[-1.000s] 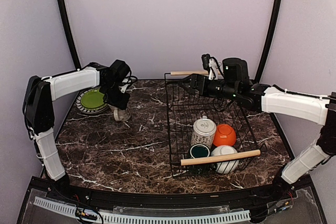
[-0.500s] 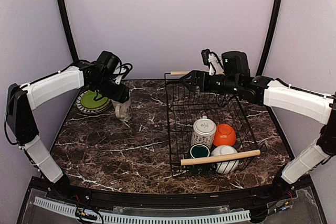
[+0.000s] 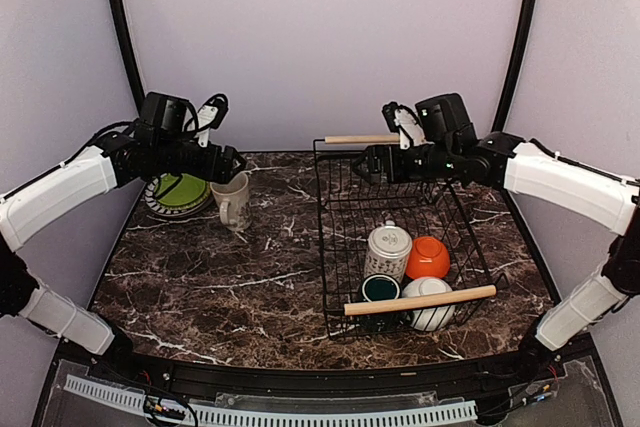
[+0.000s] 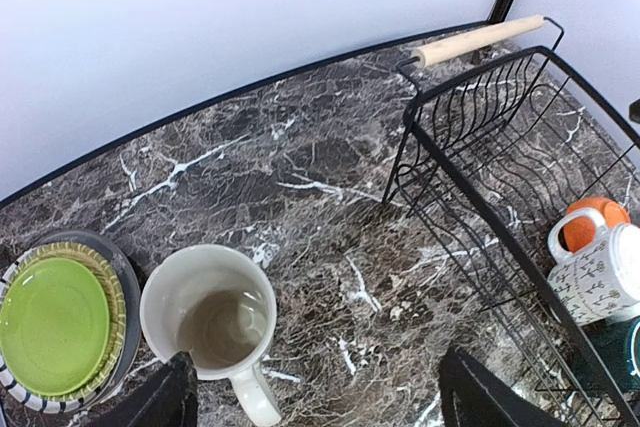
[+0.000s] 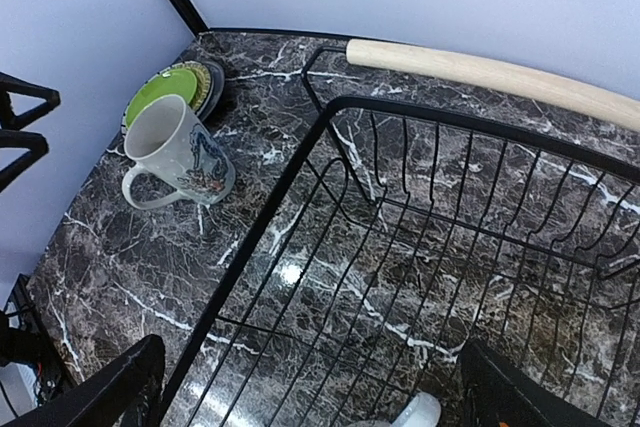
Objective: Unload the mixed dishes from the dish rack
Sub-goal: Place the cup at the center of the board, then grab the cup from the dish rack.
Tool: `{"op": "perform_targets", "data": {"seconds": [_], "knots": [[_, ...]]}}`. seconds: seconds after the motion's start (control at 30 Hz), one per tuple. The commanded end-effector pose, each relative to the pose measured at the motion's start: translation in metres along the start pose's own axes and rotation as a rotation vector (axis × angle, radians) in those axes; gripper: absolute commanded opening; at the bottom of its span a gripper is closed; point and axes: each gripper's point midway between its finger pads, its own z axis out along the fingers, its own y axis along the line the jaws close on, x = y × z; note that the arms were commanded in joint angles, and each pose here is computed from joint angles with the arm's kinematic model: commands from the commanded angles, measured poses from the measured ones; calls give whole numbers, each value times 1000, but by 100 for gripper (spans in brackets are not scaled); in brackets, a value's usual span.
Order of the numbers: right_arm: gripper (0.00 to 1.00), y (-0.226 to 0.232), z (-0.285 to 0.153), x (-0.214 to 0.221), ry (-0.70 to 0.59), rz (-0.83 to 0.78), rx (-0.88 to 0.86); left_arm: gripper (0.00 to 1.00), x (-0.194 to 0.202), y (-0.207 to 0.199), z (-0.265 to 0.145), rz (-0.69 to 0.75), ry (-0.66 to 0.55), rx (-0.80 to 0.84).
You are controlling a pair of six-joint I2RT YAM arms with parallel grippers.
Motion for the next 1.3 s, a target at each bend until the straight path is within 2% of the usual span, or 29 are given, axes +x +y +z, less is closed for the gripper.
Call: {"op": "perform_targets", "data": {"seconds": [0.0, 0.13, 0.3, 0.43, 0.93, 1.27], "knots": [[99, -9, -2, 15, 96, -31, 90, 84, -19, -15, -18, 9, -123, 73], [99, -23, -3, 34, 221, -24, 177, 86, -22, -18, -22, 4, -149, 91], [99, -40, -6, 75, 451, 15, 285, 88, -23, -20, -23, -4, -153, 108], [99, -46, -9, 98, 554, 39, 334, 89, -21, -23, -21, -9, -149, 121], [99, -17, -2, 145, 701, 35, 238, 91, -14, -23, -9, -12, -119, 127], [99, -23, 7, 172, 753, 21, 270, 92, -12, -25, -6, -18, -107, 139]]}}
